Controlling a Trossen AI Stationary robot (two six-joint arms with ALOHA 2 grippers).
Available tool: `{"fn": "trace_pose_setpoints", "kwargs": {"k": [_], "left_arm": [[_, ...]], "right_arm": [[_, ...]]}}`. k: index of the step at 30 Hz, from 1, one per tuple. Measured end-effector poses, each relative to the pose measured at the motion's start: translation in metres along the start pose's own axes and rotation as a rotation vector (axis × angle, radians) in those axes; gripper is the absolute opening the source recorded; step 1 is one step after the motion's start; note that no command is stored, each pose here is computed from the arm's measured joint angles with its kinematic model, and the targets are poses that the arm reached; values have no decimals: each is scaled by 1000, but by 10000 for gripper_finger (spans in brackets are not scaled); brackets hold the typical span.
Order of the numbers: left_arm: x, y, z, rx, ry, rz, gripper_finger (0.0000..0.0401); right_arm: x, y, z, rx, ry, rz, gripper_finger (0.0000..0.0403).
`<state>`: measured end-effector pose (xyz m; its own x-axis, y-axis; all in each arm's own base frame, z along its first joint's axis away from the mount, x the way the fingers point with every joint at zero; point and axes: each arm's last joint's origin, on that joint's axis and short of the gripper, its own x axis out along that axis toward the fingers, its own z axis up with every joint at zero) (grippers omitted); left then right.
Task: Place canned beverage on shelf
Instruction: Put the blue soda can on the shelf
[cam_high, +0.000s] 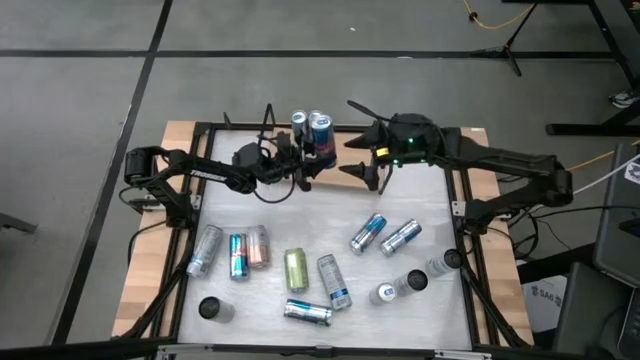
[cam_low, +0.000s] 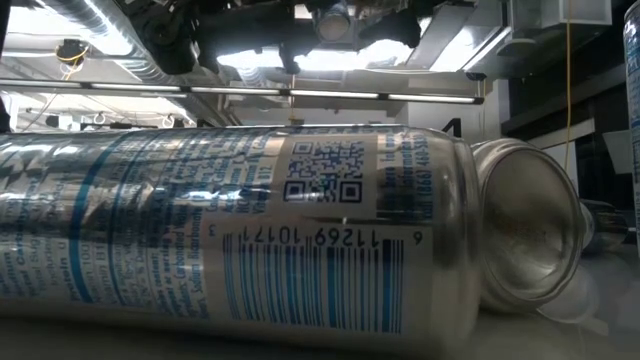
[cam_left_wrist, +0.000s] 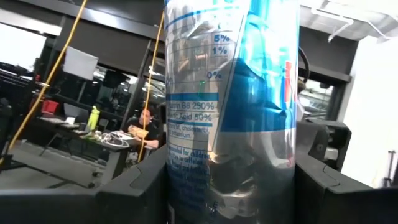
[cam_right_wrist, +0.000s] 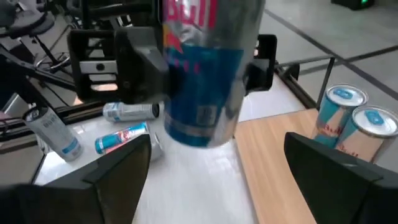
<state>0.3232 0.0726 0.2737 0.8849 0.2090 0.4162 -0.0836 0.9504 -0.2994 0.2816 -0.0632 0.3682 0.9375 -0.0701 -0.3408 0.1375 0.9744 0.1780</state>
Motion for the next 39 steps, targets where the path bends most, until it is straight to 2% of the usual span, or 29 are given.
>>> {"fn": "trace_pose_setpoints", "kwargs": {"k": [9, 15, 20, 28, 31, 39], "left_arm": [[0, -1, 0, -3, 3, -8, 210], [0, -5, -1, -7, 3, -18, 210], [0, -8, -2, -13, 5, -29, 210], [0, -11, -4, -16, 18, -49, 210], [0, -11, -4, -16, 22, -48, 210], [0, -10, -6, -13, 40, -45, 225]], "right_arm": [[19, -2, -2, 51, -17, 45, 358], [37, -4, -5, 47, -36, 64, 358], [48, -4, -5, 38, -53, 127, 358], [51, -5, -7, 30, -49, 131, 356], [52, -5, -7, 28, -49, 131, 338], [52, -4, -8, 28, -45, 156, 258]]}}
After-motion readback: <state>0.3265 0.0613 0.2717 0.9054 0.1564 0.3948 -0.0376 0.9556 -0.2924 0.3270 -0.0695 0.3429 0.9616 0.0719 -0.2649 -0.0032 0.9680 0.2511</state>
